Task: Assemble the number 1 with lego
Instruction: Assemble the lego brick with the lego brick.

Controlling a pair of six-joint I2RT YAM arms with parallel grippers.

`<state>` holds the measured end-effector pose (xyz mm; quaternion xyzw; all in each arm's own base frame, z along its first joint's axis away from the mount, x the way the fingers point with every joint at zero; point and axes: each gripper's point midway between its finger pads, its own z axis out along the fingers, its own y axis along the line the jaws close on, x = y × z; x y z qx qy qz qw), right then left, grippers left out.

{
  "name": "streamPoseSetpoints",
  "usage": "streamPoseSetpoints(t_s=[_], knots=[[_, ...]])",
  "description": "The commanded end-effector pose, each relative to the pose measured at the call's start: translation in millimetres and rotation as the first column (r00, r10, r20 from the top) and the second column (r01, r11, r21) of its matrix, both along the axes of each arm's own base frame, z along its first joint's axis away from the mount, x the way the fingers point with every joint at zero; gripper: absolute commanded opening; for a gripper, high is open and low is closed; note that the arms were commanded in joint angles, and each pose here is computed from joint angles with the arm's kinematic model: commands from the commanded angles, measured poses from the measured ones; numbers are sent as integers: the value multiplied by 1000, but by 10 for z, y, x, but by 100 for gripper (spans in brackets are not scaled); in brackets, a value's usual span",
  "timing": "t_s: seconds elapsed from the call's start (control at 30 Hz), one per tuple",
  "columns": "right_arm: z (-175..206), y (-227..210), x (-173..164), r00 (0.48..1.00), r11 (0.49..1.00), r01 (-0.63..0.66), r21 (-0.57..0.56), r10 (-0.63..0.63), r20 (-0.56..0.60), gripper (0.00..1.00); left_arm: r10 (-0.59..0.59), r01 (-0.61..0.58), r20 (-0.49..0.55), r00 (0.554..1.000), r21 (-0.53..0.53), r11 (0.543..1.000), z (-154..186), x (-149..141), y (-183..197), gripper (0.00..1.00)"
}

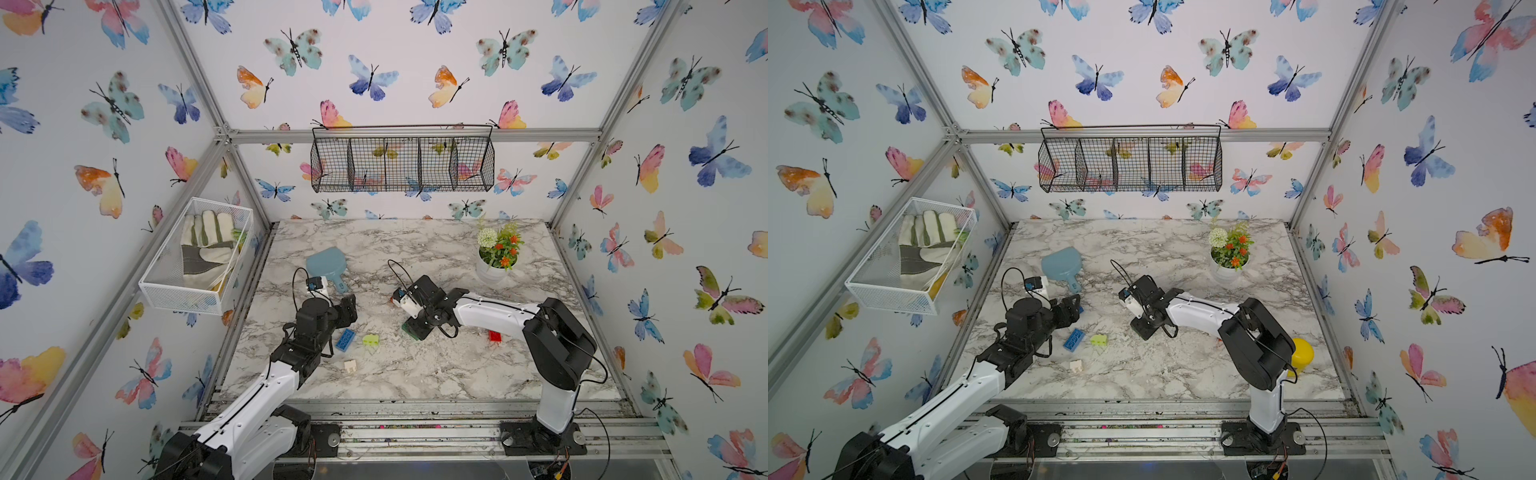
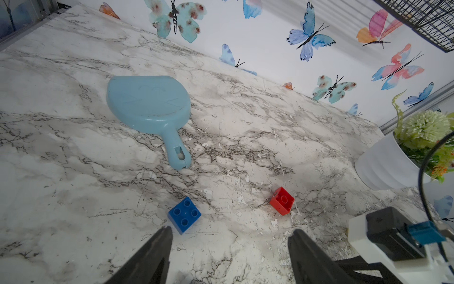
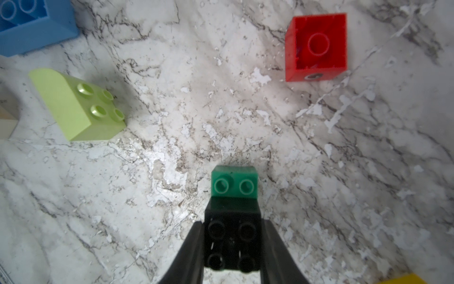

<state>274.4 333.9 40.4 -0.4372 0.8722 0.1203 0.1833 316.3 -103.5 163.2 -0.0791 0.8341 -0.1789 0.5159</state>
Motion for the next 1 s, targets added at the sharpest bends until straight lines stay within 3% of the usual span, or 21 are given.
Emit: streamPoseSetpoints(t_s=[0.0, 0.13, 0.27, 0.4, 0.47, 0.63, 0.73, 0.97], knots=[[-660, -362, -405, 983, 984, -15, -177, -19, -185, 3, 1, -1, 6, 1000, 9, 1000, 9, -12, 32, 79], [-794, -456, -500, 972, 968, -73, -239, 15, -236, 3, 7, -7, 8, 1000, 14, 1000, 20, -15, 60, 79], [-717, -313, -665, 950, 950, -229, -212, 171, -261, 3, 17, -18, 8, 1000, 14, 1000, 17, -25, 97, 80], [-505, -138, -852, 893, 903, -410, -129, 368, -260, 6, 22, -22, 9, 1000, 13, 1000, 19, -34, 117, 80], [-425, -149, -948, 845, 848, -513, -133, 471, -254, 8, 21, -21, 10, 1000, 14, 1000, 26, -34, 118, 80], [-433, -195, -854, 817, 794, -572, -207, 531, -226, 13, 16, -16, 4, 1000, 14, 1000, 6, -20, 113, 80], [-447, -125, -830, 807, 786, -585, -201, 538, -245, 25, 9, -9, -1, 1000, 15, 1000, 3, -12, 104, 80], [-180, 147, -761, 820, 817, -565, -115, 541, -187, 70, 15, -15, 3, 1000, 17, 1000, 26, -47, 138, 80]])
